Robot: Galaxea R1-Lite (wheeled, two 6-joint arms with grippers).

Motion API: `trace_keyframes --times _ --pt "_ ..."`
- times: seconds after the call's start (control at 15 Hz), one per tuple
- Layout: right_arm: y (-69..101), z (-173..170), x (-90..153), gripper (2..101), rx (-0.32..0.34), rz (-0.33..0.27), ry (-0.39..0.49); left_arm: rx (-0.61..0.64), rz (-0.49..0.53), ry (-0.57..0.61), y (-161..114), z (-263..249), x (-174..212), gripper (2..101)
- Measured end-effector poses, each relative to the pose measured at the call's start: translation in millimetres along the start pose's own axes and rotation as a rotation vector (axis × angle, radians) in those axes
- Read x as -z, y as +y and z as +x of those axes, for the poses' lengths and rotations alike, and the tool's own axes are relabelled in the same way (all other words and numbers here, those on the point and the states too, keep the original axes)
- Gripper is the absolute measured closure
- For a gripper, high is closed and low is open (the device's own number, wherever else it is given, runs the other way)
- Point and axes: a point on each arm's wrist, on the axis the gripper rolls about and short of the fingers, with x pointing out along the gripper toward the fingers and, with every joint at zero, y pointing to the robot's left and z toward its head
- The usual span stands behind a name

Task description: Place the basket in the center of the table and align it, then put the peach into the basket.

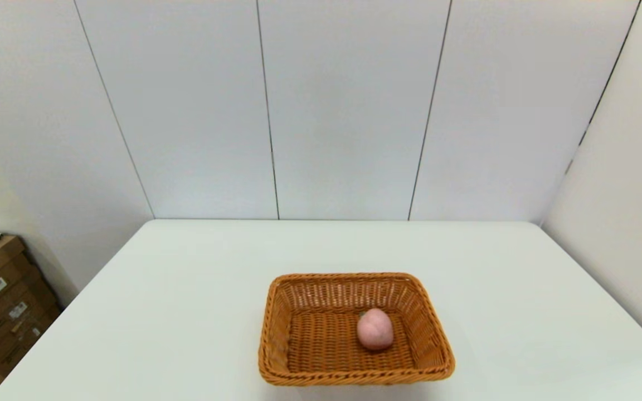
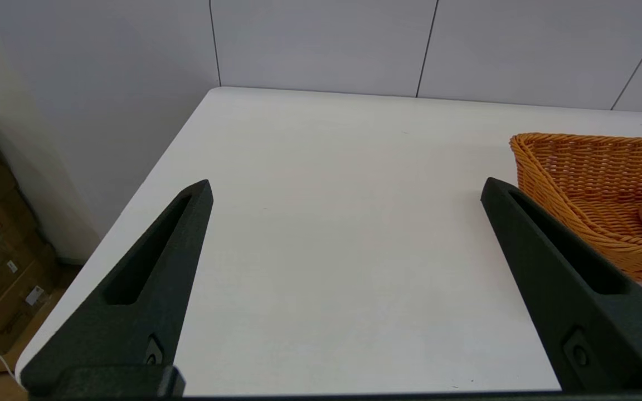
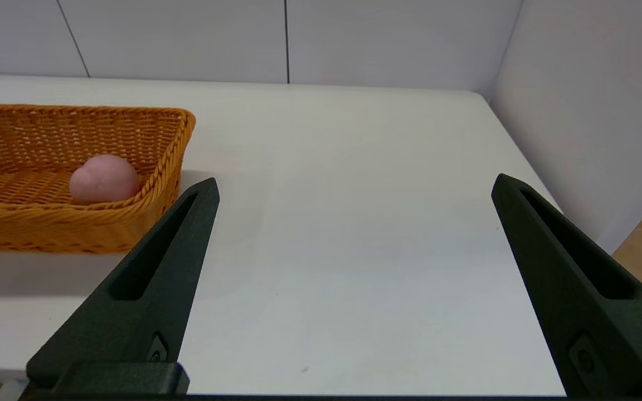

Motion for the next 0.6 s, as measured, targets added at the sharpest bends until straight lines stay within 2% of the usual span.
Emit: trace_keyframes --times 0.6 --pt "-0.2 0.0 0.4 5.2 0.009 0.04 0.0 0.0 0.0 0.0 0.0 0.0 -0.1 5.4"
